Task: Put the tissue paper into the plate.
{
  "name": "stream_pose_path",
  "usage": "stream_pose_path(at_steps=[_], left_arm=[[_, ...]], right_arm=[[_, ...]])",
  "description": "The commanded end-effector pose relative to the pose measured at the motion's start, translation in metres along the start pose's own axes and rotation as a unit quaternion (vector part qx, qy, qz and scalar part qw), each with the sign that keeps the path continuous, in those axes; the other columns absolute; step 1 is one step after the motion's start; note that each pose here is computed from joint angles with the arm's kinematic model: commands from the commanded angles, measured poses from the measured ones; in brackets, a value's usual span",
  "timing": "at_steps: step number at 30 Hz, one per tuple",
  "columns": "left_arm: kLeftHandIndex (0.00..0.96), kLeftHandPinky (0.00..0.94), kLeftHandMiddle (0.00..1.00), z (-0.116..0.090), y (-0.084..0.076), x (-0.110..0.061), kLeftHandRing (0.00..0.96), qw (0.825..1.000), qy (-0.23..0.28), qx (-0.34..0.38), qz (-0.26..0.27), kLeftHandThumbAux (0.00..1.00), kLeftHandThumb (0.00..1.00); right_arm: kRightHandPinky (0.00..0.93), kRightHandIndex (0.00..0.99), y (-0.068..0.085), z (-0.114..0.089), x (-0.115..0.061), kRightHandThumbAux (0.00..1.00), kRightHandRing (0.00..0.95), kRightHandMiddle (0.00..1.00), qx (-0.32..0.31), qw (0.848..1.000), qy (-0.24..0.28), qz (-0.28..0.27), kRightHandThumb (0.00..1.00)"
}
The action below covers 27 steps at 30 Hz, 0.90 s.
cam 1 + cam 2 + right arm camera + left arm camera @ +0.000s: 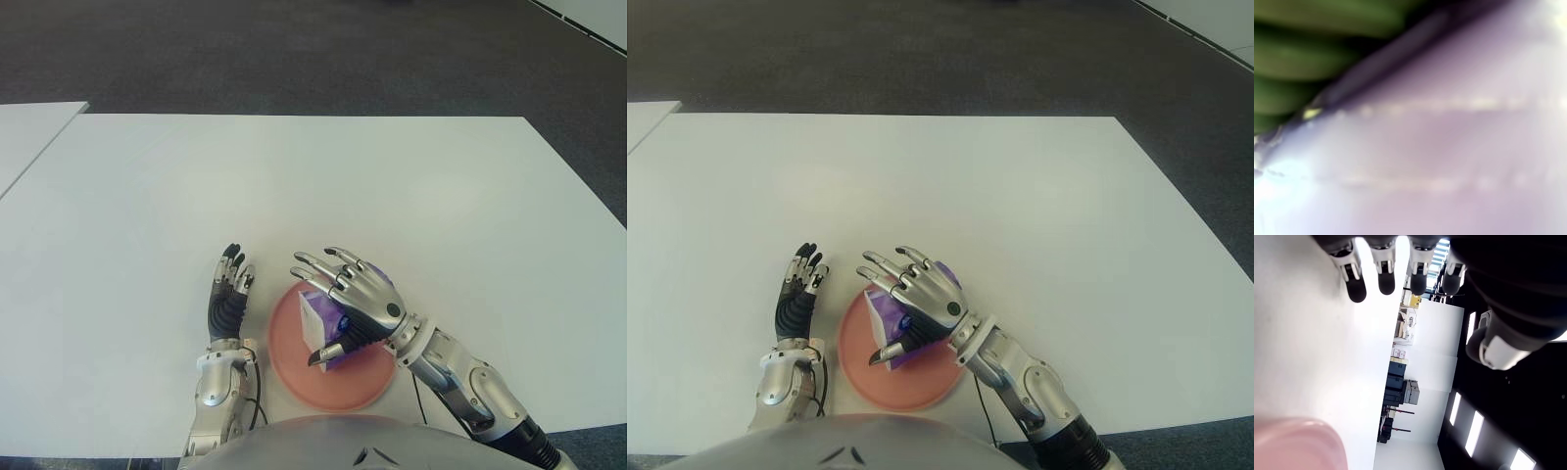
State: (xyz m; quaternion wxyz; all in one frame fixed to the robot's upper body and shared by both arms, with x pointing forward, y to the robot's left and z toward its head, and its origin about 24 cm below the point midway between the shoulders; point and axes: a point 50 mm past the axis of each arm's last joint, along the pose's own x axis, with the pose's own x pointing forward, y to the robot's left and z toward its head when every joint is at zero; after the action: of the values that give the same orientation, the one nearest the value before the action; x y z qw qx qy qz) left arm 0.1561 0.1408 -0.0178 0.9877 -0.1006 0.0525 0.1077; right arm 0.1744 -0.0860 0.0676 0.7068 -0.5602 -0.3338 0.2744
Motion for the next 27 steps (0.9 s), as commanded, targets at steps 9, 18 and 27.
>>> stream_pose_path(at_steps=[9,18,27], left_arm=[[0.069,0.064,0.055,-0.0121,-0.0116,-0.0079,0.04,0.999,0.033,-0.024,0.015,0.558,0.249],[0.074,0.076,0.07,-0.0119,-0.0115,-0.0077,0.057,0.999,0.029,-0.014,0.009,0.541,0.248],[0.081,0.097,0.073,-0.012,-0.0111,-0.0066,0.069,0.999,0.028,-0.016,0.016,0.537,0.242]], right_arm=[[0.0,0.0,-0.0005,-0.0021,0.0013,0.302,0.0,0.0,-0.006,1.0,0.002,0.007,0.19],[0.0,0.0,-0.0009,-0.0019,0.0017,0.315,0.0,0.0,-0.006,1.0,0.003,0.01,0.188],[0.0,0.0,-0.0012,-0.002,0.0026,0.3,0.0,0.0,-0.006,1.0,0.004,0.018,0.195]])
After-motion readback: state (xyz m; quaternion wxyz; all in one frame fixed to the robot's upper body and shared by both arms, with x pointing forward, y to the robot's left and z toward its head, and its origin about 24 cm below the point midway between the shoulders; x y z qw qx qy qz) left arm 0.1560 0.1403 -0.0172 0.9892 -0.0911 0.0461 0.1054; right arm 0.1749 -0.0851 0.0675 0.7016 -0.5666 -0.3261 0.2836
